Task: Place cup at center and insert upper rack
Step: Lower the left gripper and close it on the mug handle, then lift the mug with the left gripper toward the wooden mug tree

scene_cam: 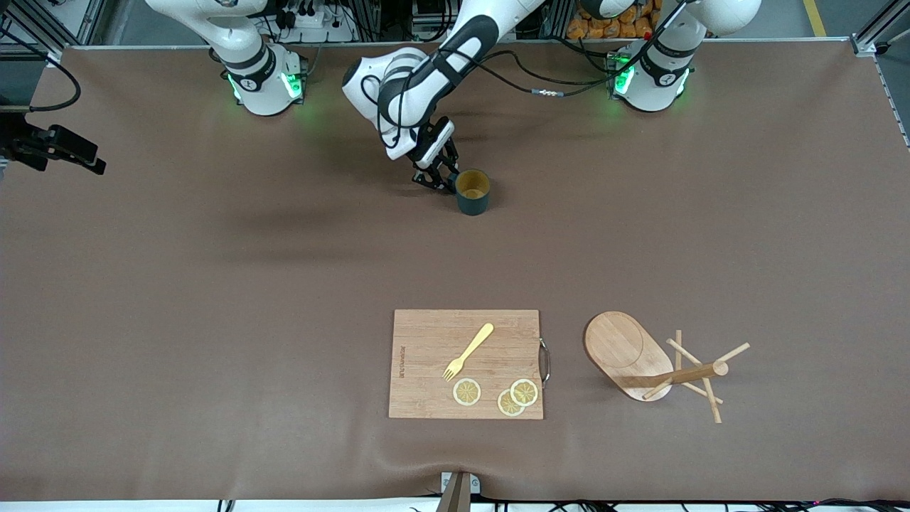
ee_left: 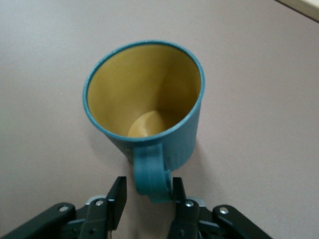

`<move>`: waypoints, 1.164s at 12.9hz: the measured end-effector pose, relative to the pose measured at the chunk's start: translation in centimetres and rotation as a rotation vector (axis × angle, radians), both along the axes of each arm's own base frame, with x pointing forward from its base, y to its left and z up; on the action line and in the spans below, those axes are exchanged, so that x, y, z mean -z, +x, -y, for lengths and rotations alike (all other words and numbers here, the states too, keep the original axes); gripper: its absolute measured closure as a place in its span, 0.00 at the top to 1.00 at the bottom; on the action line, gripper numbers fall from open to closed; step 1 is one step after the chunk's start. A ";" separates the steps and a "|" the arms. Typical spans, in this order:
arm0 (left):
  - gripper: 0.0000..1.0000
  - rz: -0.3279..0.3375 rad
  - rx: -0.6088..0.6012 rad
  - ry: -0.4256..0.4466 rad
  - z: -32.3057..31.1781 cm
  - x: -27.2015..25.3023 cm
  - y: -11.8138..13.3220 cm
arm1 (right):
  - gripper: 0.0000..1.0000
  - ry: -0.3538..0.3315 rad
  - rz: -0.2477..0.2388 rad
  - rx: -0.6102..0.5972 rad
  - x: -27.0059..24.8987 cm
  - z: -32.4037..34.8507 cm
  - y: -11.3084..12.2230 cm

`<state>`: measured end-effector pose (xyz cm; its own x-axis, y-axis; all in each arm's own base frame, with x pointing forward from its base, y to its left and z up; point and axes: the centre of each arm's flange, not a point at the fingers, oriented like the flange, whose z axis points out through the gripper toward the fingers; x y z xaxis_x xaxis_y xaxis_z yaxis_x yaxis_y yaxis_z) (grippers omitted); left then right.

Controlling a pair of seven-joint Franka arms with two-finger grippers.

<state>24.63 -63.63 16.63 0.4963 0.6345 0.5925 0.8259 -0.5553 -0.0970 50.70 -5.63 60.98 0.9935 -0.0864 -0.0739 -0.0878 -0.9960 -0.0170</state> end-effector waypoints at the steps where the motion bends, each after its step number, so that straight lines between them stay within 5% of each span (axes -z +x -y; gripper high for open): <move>1: 0.43 0.000 0.000 0.000 0.0 0.0 0.0 | 1.00 0.000 0.000 0.000 0.0 0.0 0.0; 4: 0.41 0.001 0.000 -0.002 0.0 0.0 0.0 | 1.00 0.000 0.000 -0.001 0.0 0.0 0.0; 8: 0.21 0.002 -0.001 -0.005 0.1 -0.2 0.1 | 1.00 0.000 0.000 -0.003 0.0 0.0 0.0; 10: 0.21 0.004 -0.004 -0.009 0.2 -0.3 0.3 | 1.00 0.000 0.000 -0.003 0.1 0.0 0.0; 15: 0.21 0.017 -0.026 -0.083 0.0 -6.3 5.2 | 1.00 0.001 -0.003 -0.002 0.2 0.7 -0.1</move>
